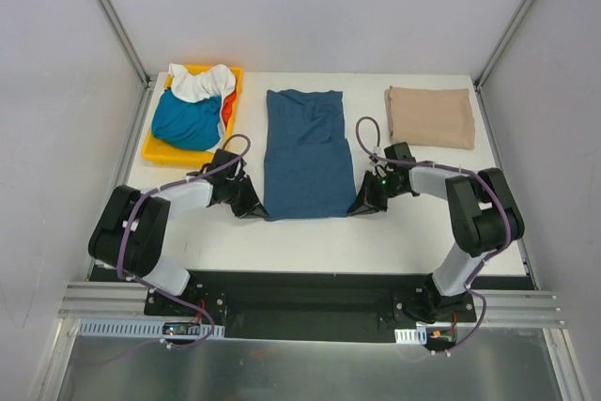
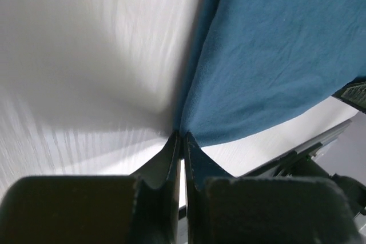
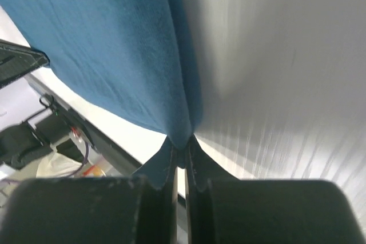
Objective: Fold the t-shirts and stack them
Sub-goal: Fold the tshirt
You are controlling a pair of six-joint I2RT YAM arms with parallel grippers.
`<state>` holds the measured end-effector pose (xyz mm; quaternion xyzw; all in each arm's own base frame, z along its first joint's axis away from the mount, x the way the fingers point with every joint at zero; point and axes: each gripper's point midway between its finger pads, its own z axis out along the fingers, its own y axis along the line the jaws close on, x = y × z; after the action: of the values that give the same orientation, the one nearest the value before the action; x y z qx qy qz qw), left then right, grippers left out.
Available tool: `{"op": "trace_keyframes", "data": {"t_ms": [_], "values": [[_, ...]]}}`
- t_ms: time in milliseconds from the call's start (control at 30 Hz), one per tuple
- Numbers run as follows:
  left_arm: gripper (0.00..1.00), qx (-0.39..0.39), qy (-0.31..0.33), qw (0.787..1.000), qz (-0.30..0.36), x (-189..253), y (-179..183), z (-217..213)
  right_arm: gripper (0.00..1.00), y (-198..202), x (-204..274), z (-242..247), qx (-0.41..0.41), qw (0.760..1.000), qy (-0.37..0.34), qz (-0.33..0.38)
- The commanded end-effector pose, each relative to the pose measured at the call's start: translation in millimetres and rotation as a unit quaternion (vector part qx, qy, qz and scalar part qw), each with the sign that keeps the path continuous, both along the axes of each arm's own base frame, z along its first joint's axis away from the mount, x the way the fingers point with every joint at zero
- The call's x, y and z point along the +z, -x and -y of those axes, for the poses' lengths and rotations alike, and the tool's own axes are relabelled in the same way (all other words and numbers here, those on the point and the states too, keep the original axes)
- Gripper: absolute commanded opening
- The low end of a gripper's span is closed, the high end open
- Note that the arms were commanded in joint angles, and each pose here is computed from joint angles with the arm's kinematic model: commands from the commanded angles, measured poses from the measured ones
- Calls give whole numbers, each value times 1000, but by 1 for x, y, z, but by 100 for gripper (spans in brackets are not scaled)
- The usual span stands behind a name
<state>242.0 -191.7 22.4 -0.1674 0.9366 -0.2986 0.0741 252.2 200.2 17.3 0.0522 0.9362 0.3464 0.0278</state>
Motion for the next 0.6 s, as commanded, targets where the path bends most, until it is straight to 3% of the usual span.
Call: {"op": "trace_keyframes", "data": {"t_ms": [0, 300, 567], "values": [[0, -20, 19, 1000, -16, 15, 41, 4, 1, 45, 26, -1, 25, 999, -27, -17], [0, -48, 28, 998, 26, 74, 95, -3, 1, 127, 105, -4, 106, 992, -58, -41], [0, -46, 30, 993, 101, 152, 114, -18, 1, 163, 168, 1, 177, 980, -92, -25]]}}
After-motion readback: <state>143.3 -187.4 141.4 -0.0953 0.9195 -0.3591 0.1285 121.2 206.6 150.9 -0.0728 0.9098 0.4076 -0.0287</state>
